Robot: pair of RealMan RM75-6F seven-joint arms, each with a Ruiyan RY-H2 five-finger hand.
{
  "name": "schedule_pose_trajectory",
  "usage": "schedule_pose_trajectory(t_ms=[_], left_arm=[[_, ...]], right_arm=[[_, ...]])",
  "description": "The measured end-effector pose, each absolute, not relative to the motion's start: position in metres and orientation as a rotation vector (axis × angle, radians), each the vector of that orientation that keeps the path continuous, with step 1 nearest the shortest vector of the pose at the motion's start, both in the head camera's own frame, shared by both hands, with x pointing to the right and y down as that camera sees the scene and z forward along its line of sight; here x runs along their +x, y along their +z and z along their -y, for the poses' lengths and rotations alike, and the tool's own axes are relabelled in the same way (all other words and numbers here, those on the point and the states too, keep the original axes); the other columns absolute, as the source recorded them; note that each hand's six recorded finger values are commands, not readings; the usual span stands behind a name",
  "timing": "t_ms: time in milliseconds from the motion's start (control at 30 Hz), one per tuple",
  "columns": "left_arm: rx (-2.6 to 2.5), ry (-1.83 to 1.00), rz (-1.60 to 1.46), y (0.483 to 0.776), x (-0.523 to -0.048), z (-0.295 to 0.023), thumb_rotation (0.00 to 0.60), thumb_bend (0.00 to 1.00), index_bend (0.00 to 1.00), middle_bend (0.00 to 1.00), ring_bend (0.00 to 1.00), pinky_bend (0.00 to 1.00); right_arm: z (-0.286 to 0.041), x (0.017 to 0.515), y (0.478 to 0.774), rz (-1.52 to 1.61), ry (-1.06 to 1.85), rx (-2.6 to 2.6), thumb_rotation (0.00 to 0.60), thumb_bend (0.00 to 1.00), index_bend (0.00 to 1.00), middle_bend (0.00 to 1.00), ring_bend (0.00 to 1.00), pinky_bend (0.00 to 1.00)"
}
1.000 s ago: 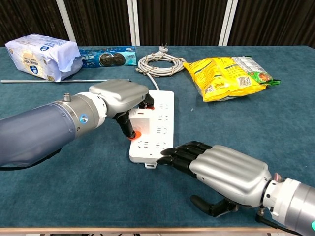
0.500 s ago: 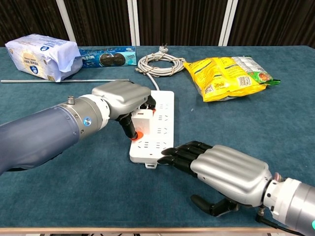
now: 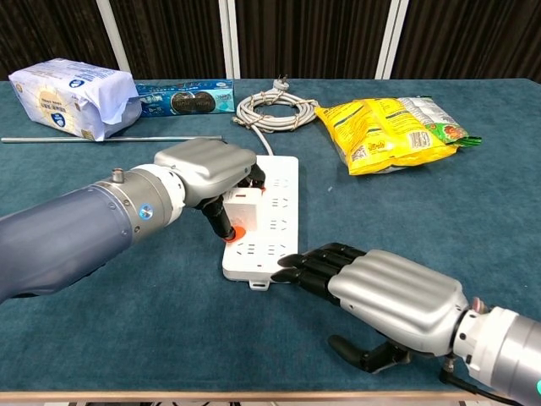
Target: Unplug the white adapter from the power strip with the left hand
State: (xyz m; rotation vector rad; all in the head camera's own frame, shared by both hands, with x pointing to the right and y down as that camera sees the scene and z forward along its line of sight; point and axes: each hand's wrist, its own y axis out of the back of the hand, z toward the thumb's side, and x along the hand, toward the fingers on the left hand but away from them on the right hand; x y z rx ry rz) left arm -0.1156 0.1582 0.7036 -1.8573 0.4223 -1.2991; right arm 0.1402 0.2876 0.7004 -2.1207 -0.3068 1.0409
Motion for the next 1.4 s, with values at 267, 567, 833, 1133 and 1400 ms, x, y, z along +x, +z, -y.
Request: schedule_pose_trajectory(t_ms=[267, 567, 833, 1133, 1400], left_arm=[[-1.872, -1.285, -0.442, 0.702, -0.108, -0.158, 0.600, 0.33, 0.67, 0.71, 0.21, 0.09], [-1.881, -1.260, -0.458, 0.697, -0.101, -0.158, 0.600, 0.33, 0.68, 0.72, 0.22, 0.09], [-1.866, -1.281, -0.459, 0.698, -0.113, -0.156, 0.600, 0.34, 0.69, 0.73, 0.22, 0.09], [-1.867, -1.292, -0.452, 0.699, -0.120, -0.158, 0.600, 0.34, 0.68, 0.73, 0.22, 0.10], [-1.884, -1.282, -0.454, 0.700, -0.114, -0.163, 0.600, 0.34, 0.69, 0.73, 0.23, 0.10]], right_arm=[[-0.290, 0.138, 0.701, 0.302, 1.042, -2.126, 0.600, 0.60, 0.06, 0.08, 0.06, 0.07], [-0.293, 0.137, 0.702, 0.294, 1.041, -2.127, 0.600, 0.60, 0.06, 0.08, 0.07, 0.07], [-0.296, 0.135, 0.702, 0.284, 1.037, -2.131, 0.600, 0.60, 0.06, 0.08, 0.07, 0.07], [-0.299, 0.131, 0.703, 0.281, 1.031, -2.136, 0.600, 0.60, 0.06, 0.08, 0.07, 0.07], [-0.299, 0.128, 0.701, 0.284, 1.016, -2.139, 0.600, 0.60, 0.06, 0.08, 0.07, 0.07]])
